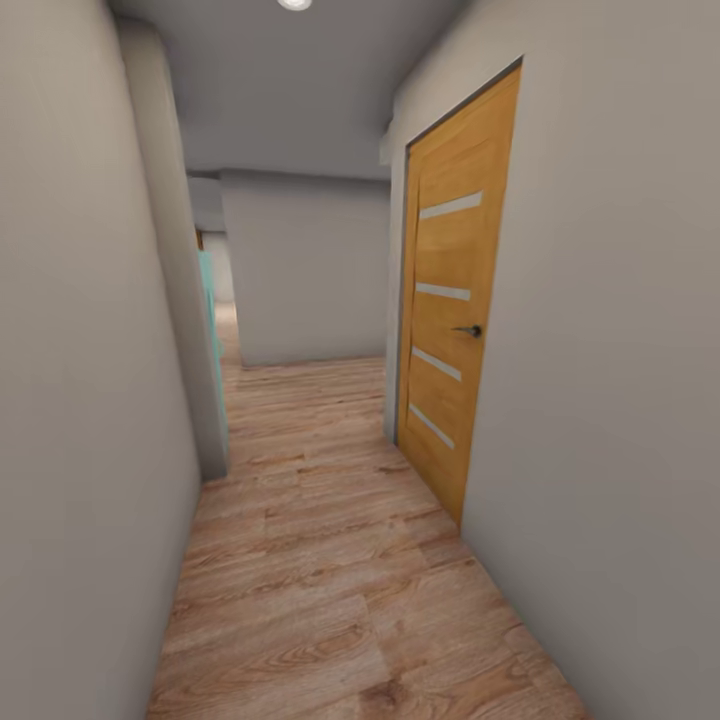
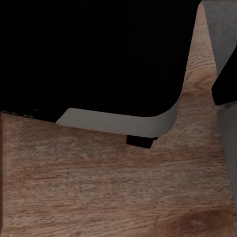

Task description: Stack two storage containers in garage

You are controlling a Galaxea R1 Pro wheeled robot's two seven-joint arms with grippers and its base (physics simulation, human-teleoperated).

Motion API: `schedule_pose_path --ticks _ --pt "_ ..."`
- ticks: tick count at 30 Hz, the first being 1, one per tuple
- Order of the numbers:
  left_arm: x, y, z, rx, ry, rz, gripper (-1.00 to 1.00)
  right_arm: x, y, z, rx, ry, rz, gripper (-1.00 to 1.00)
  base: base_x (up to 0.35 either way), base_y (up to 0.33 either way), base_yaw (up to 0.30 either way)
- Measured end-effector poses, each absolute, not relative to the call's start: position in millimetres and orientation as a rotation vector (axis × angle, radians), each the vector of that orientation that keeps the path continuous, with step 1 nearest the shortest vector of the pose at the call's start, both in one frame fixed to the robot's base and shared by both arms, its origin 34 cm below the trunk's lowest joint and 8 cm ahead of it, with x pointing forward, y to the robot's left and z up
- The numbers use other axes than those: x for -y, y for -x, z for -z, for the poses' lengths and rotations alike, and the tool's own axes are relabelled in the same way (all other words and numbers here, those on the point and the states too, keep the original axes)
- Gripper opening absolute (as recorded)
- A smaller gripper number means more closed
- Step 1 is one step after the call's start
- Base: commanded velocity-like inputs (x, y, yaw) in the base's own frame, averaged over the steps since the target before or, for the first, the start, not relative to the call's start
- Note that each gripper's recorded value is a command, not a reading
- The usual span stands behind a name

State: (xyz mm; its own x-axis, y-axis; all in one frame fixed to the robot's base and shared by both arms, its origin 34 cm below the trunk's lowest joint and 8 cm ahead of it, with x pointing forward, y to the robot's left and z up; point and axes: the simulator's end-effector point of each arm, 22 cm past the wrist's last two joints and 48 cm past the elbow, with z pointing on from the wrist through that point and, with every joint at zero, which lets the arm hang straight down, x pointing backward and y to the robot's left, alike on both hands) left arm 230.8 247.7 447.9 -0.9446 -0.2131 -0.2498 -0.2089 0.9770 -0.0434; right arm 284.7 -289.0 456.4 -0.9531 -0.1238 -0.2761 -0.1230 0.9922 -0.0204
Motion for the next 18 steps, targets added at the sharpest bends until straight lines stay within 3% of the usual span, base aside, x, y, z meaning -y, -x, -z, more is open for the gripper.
schedule_pose_path --ticks 18 --pt "-247.7 -230.7 -447.9 -2.869 0.311 0.024 1.0 286.7 -284.8 -456.4 -2.85 0.249 0.007 1.0 0.32 0.0 0.0"
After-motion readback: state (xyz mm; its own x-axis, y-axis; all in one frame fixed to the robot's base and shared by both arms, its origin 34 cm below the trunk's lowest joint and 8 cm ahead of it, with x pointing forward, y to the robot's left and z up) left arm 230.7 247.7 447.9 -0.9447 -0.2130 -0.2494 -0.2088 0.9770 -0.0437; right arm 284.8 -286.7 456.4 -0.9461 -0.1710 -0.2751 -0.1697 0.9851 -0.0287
